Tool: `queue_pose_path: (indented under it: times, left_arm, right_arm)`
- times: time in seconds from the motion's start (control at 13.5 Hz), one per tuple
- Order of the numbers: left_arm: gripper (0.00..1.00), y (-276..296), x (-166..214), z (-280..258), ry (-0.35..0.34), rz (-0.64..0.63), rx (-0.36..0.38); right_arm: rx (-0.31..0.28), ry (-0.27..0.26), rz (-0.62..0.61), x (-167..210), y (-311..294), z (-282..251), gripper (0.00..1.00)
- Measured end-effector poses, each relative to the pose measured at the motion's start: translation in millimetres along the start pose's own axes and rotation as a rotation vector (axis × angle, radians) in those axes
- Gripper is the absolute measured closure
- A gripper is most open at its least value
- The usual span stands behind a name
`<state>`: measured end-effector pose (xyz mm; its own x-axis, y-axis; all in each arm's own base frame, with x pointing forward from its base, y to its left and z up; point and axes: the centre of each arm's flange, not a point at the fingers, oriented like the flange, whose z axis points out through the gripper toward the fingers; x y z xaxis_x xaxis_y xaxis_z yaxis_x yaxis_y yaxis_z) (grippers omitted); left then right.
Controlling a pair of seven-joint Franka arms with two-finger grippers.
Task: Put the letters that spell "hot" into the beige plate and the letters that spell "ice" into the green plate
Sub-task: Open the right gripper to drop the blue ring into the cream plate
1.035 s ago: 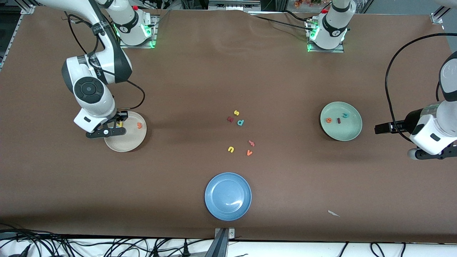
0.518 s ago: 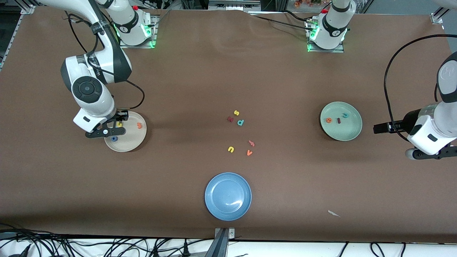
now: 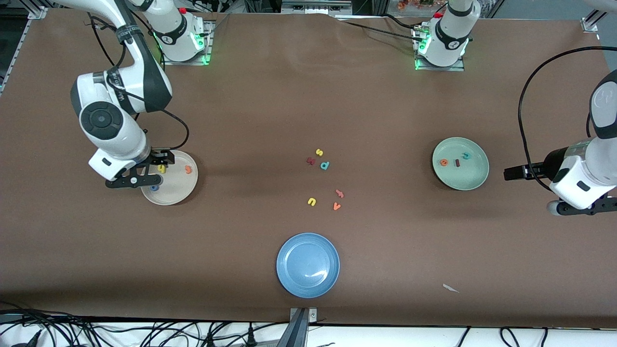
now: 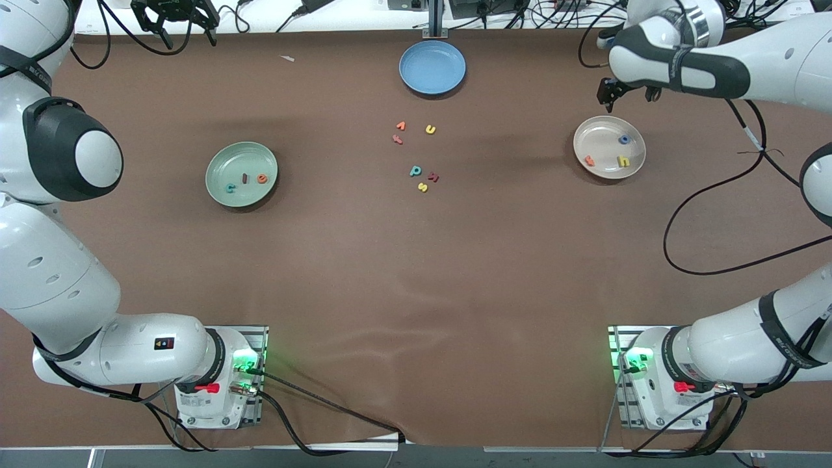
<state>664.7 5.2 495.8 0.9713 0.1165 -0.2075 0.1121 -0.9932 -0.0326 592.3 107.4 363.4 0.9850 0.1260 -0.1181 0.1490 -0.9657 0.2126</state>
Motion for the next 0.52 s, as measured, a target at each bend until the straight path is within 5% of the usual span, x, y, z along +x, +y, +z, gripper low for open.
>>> queue_pose_path:
  times: [0.52]
  left_arm:
    - [0.0, 0.3, 0.0, 0.5, -0.001, 0.001, 0.0]
  right_arm:
    - [0.121, -0.007, -0.054, -10.2, 41.5, -102.6, 0.0]
